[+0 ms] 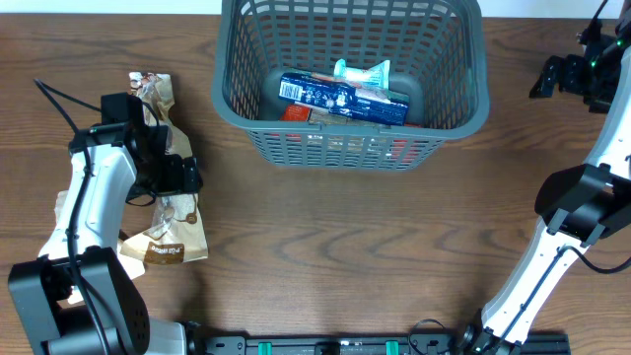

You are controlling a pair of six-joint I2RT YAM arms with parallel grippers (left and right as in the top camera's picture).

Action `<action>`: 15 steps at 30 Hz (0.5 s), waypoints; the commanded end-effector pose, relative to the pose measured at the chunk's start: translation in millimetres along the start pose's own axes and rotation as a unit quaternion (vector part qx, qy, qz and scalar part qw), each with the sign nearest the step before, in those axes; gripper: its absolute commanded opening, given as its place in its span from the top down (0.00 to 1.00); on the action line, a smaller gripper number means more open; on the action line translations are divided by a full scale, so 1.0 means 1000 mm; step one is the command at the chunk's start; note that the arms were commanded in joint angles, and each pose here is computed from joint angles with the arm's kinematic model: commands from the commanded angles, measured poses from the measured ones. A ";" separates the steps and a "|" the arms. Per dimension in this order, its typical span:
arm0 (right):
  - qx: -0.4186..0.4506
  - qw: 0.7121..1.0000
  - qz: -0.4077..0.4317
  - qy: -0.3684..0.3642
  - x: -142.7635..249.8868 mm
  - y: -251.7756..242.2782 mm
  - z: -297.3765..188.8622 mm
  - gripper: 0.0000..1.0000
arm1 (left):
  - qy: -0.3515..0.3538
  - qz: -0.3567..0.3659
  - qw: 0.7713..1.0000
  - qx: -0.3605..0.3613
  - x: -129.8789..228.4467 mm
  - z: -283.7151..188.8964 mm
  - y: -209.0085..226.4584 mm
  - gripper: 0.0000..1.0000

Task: Pack container
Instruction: 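Reach the left gripper over the beige snack pouches and grasp one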

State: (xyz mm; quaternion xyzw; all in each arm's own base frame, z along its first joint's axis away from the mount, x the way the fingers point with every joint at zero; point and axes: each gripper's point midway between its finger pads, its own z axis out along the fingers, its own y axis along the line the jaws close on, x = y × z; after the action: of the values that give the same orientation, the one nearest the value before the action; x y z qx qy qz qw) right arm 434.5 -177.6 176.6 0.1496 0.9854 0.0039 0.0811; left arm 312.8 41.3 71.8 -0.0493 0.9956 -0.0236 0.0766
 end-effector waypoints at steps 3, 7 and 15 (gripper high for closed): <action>0.004 1.000 0.009 -0.008 0.000 -0.001 -0.008 0.01 | 0.000 -0.011 1.000 -0.008 -0.002 0.006 0.004 0.02; 0.004 1.000 0.009 -0.008 0.000 -0.001 -0.008 0.01 | 0.008 -0.012 1.000 -0.008 0.002 0.015 0.005 0.01; 0.004 1.000 0.009 -0.008 0.000 -0.002 -0.008 0.01 | 0.020 -0.018 1.000 -0.007 0.012 0.033 0.005 0.01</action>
State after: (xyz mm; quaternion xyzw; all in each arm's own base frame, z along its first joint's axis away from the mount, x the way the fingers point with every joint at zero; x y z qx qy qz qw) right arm 434.5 -177.7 176.6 0.1497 0.9854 0.0036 0.0813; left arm 313.6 41.5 49.1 -0.0532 0.9956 -0.0240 0.0737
